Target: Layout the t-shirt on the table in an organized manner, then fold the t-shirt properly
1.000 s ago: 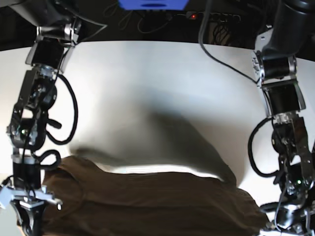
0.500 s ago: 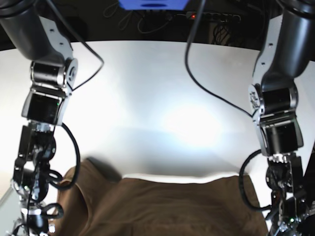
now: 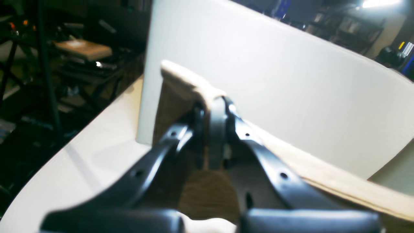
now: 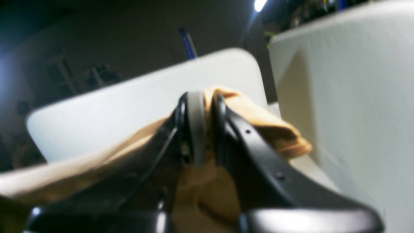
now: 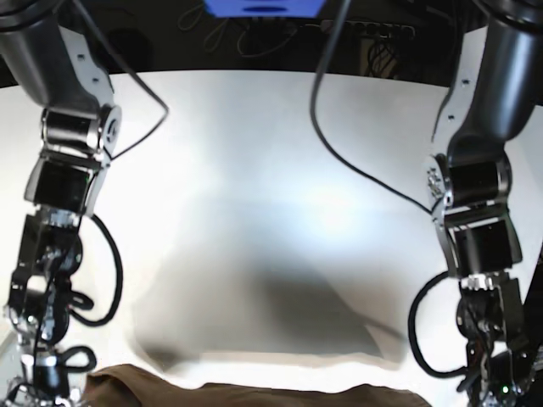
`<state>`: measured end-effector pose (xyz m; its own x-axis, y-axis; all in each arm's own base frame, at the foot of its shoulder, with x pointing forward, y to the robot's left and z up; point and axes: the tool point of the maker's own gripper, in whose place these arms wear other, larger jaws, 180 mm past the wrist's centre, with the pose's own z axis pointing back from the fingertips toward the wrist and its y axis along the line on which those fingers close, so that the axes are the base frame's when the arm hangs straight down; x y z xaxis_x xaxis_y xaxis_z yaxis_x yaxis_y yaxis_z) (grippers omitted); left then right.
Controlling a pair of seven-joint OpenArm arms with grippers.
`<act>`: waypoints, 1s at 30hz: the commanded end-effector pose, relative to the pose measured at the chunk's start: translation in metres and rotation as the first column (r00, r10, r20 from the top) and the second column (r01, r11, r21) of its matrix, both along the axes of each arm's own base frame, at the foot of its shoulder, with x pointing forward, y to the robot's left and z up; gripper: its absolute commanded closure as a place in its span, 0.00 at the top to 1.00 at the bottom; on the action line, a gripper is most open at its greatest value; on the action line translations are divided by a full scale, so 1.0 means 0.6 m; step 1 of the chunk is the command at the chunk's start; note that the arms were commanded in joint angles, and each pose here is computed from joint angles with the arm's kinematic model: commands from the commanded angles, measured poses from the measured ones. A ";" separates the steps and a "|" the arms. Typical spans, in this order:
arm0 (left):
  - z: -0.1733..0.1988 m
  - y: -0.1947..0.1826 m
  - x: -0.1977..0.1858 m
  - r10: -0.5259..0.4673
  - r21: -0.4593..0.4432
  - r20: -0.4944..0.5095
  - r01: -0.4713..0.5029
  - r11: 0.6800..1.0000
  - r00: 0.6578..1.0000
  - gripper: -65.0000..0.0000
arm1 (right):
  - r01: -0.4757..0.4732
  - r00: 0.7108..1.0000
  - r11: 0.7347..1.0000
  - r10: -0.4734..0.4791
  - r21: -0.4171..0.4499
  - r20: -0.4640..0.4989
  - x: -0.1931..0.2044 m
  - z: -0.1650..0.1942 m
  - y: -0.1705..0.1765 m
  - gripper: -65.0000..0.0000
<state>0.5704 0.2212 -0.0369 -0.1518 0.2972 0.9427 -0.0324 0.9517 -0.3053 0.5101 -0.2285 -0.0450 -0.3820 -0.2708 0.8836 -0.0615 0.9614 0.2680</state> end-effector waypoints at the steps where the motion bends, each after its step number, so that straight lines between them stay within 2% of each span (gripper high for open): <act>1: 0.018 0.006 -0.012 0.011 0.014 0.044 -0.012 1.000 0.999 0.00 | 0.002 0.999 1.000 -0.001 -0.012 0.054 -0.019 0.019 0.000 0.00; 3: -0.024 0.004 -0.031 0.011 0.029 0.016 -0.011 1.000 1.000 0.00 | -0.003 1.000 1.000 0.004 -0.020 0.015 -0.044 -0.029 0.008 0.00; 6: -0.112 -0.001 -0.070 0.001 0.046 -0.084 0.003 0.999 0.996 0.00 | -0.014 0.999 1.000 0.013 -0.021 -0.037 -0.099 -0.096 0.027 0.00; 13: -0.302 -0.015 -0.214 -0.006 0.079 -0.273 0.029 0.996 0.962 0.00 | -0.031 0.981 0.999 0.028 -0.014 -0.190 -0.239 -0.233 0.061 0.00; 18: -0.427 0.018 -0.325 0.042 0.069 -0.439 -0.013 0.998 0.897 0.00 | -0.010 0.942 1.000 0.013 0.011 -0.336 -0.317 -0.341 0.061 0.00; 21: -0.475 0.041 -0.372 0.075 0.073 -0.509 -0.044 0.996 0.857 0.00 | -0.007 0.910 1.000 0.011 0.011 -0.415 -0.357 -0.387 0.059 0.00; 30: -0.593 0.060 -0.456 0.089 0.062 -0.677 -0.064 0.996 0.731 0.01 | -0.022 0.816 1.000 0.009 -0.015 -0.578 -0.443 -0.468 0.053 0.00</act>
